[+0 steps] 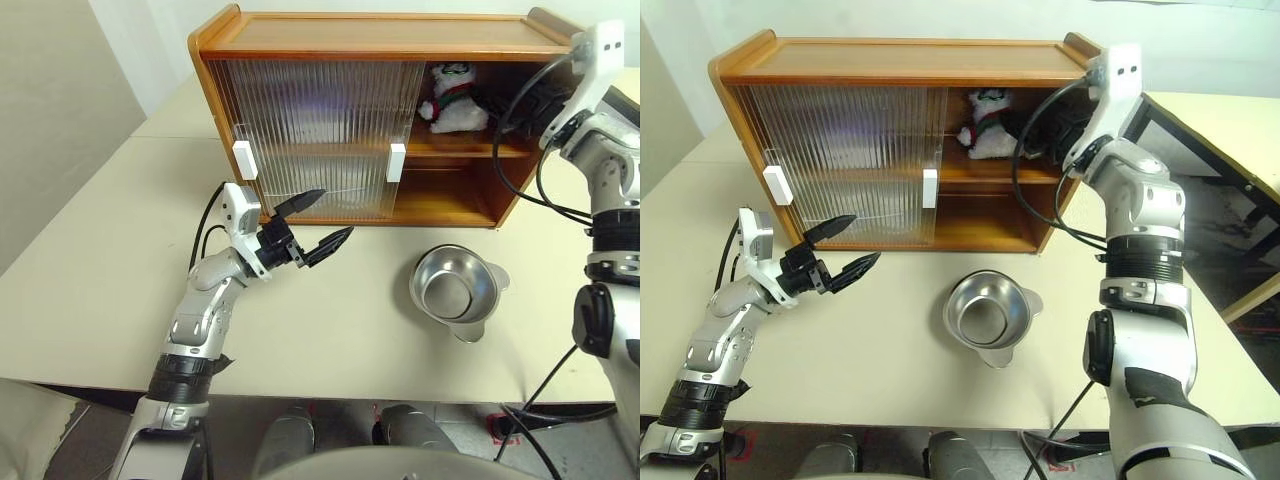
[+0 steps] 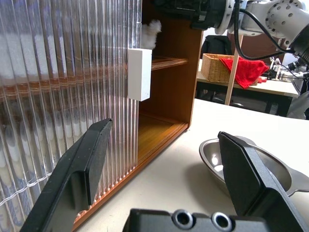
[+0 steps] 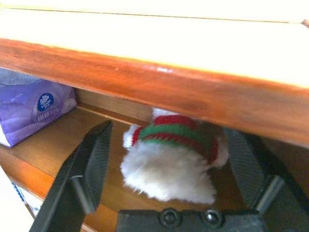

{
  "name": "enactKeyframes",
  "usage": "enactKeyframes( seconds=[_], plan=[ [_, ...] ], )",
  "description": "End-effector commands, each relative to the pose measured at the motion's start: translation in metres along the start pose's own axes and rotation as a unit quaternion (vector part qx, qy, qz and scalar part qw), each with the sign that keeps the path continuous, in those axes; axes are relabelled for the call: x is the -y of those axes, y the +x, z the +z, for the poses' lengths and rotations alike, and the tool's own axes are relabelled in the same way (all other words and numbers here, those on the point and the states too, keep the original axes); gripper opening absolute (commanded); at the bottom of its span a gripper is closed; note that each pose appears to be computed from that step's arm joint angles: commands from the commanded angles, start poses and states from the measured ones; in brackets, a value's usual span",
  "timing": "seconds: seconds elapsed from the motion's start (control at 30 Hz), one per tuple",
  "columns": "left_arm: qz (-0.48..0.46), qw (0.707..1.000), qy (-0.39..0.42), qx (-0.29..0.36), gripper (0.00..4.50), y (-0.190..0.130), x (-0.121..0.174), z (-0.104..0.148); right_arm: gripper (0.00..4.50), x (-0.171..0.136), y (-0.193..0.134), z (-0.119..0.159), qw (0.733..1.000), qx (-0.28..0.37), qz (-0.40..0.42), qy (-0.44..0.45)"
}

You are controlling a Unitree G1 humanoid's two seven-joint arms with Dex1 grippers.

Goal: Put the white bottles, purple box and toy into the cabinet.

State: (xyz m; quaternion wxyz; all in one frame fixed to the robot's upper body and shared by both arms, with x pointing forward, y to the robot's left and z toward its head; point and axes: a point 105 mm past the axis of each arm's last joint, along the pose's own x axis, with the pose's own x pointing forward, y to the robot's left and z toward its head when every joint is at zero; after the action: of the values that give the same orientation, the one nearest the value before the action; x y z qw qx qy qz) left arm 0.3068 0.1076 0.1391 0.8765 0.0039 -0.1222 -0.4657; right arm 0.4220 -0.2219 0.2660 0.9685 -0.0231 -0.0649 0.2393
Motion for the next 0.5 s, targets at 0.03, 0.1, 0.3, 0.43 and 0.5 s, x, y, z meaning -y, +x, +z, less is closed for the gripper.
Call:
enactKeyframes(
  seconds=[0.03,0.1,0.3,0.43,0.5],
  plan=[
    [0.0,1.0,-0.003,-0.006,4.5,-0.001,0.0,-0.003,4.49,-0.002,-0.006,0.001,0.999,-0.021,0.021,-0.018],
    [0.0,1.0,-0.003,-0.006,4.5,-0.001,0.001,-0.003,4.49,-0.006,-0.013,-0.002,0.998,-0.038,0.044,-0.009],
    [0.001,1.0,-0.004,-0.006,4.5,-0.004,0.002,-0.003,4.49,-0.031,-0.066,-0.002,0.974,-0.08,0.202,0.073],
    [-0.002,1.0,-0.003,-0.007,4.5,-0.01,0.003,-0.003,4.49,-0.042,-0.129,-0.037,0.928,-0.205,0.238,0.2],
    [-0.005,1.0,-0.003,-0.007,4.5,-0.011,0.004,-0.003,4.49,-0.04,-0.14,-0.045,0.922,-0.215,0.223,0.232]
  ],
)
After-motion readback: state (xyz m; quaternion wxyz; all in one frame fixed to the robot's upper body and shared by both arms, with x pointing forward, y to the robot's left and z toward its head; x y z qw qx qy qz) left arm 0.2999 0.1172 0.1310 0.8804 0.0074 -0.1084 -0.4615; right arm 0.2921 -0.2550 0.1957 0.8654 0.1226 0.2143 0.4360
